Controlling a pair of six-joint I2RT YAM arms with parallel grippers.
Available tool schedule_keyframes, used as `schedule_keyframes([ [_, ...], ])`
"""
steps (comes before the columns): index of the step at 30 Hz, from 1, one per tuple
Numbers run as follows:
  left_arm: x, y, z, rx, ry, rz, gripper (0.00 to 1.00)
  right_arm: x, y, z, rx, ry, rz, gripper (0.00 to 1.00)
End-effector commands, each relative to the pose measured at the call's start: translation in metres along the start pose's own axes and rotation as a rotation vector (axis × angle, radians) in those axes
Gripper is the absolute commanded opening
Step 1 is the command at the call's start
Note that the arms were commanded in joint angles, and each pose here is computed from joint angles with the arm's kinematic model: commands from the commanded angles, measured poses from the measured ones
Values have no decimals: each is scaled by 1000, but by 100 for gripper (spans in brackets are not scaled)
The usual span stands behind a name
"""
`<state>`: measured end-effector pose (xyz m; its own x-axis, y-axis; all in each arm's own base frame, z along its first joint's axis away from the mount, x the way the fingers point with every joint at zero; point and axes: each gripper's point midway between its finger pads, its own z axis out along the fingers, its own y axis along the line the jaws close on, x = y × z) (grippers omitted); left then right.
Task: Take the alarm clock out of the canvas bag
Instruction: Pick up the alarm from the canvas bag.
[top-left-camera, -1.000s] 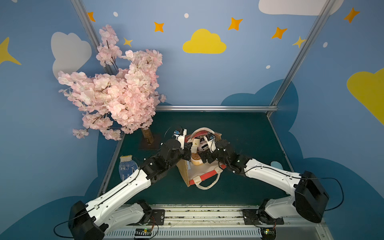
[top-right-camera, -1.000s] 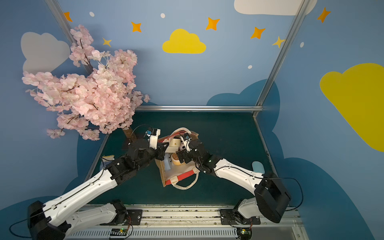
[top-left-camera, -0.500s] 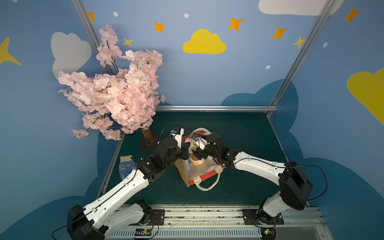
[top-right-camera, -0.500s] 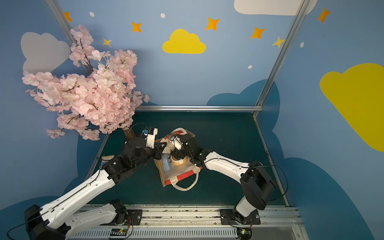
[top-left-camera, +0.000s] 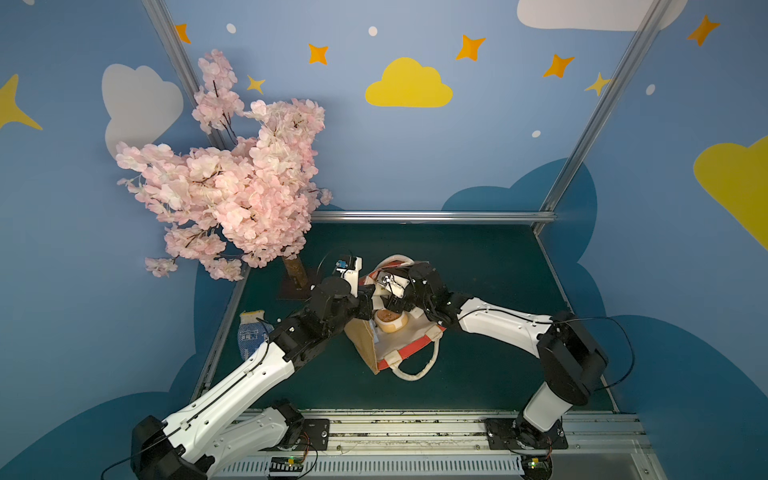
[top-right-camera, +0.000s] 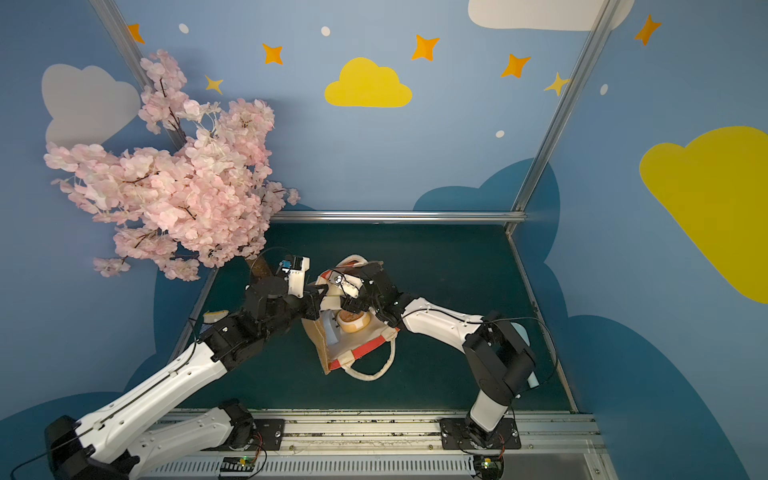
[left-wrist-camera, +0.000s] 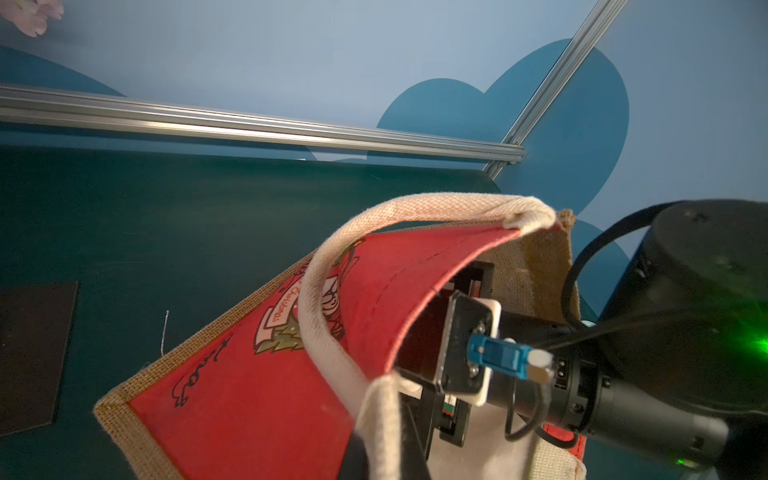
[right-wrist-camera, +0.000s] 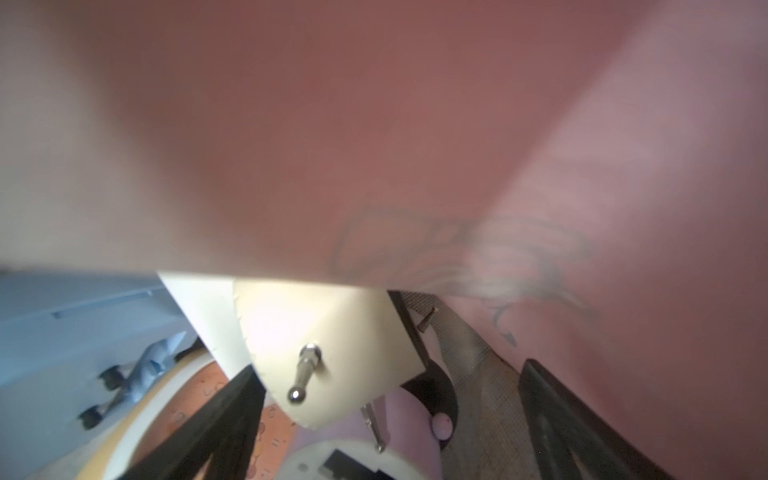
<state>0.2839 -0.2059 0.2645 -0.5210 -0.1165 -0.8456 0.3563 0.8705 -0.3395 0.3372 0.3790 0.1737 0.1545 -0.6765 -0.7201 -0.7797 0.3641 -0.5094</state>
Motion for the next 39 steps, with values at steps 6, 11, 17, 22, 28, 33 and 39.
schedule_keyframes([
  [6, -6, -27, -12, 135, -31, 9, 3, -9, 35, 7, -125, -57, -77, 86],
  [11, -9, -26, -13, 132, -38, 10, 3, -3, 53, -4, -158, -49, -79, 81],
  [17, -12, -20, -12, 113, -50, 5, 3, -4, 78, -19, -221, -64, -75, 80],
  [22, -13, -14, -12, 96, -46, -15, 3, -4, 91, -28, -223, -38, -106, 77],
  [28, -13, -13, -15, 102, -58, -10, 3, -11, 59, -40, -63, -91, -72, 79],
  [33, -13, -20, -19, 146, -53, 18, 3, -5, 29, -30, 62, -79, -137, 80],
  [39, -5, -36, -20, 235, -10, 51, 3, -7, 18, -7, 42, -98, -152, 81],
])
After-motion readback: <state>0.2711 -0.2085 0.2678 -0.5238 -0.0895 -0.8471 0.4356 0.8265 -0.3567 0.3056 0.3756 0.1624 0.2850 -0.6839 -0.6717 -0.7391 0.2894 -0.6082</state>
